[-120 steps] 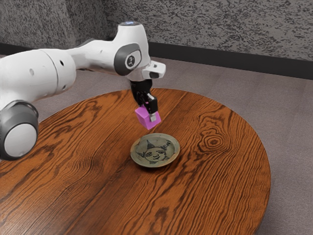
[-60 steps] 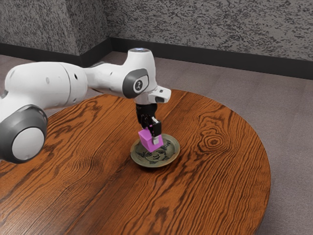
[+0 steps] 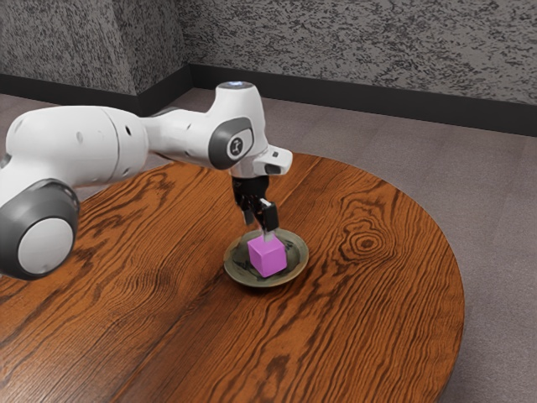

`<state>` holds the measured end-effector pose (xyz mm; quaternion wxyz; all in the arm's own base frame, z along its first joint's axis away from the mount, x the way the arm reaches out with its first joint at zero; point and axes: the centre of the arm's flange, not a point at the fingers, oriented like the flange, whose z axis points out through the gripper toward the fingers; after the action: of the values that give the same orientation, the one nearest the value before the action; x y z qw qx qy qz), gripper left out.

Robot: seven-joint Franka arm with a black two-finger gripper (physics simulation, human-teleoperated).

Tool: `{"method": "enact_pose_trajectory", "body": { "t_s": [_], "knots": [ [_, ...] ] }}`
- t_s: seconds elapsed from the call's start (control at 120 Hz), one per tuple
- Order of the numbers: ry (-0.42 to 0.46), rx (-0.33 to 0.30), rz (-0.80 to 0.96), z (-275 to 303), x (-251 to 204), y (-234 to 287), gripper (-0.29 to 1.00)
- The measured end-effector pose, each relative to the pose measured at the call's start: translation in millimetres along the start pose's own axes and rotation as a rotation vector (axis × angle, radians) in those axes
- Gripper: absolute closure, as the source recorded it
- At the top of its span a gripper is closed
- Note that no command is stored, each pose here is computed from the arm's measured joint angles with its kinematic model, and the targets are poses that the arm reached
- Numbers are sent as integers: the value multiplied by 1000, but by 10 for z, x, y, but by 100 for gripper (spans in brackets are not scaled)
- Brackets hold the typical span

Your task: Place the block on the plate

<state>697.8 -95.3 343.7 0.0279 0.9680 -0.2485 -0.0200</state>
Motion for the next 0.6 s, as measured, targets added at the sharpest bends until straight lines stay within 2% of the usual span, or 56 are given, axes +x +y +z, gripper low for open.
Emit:
{"method": "enact_pose_trajectory", "body": {
  "t_s": [0.067, 0.208, 0.358, 0.433, 0.6],
  "knots": [
    [20, 6, 1, -188, -19, -1, 6],
    [99, 24, 9, -1015, -178, 78, 3],
    [144, 36, -8, -1848, -514, 183, 2],
    [145, 36, -34, -2187, -717, 256, 1],
    [91, 29, -167, -2698, -1285, 227, 1]
  ]
}}
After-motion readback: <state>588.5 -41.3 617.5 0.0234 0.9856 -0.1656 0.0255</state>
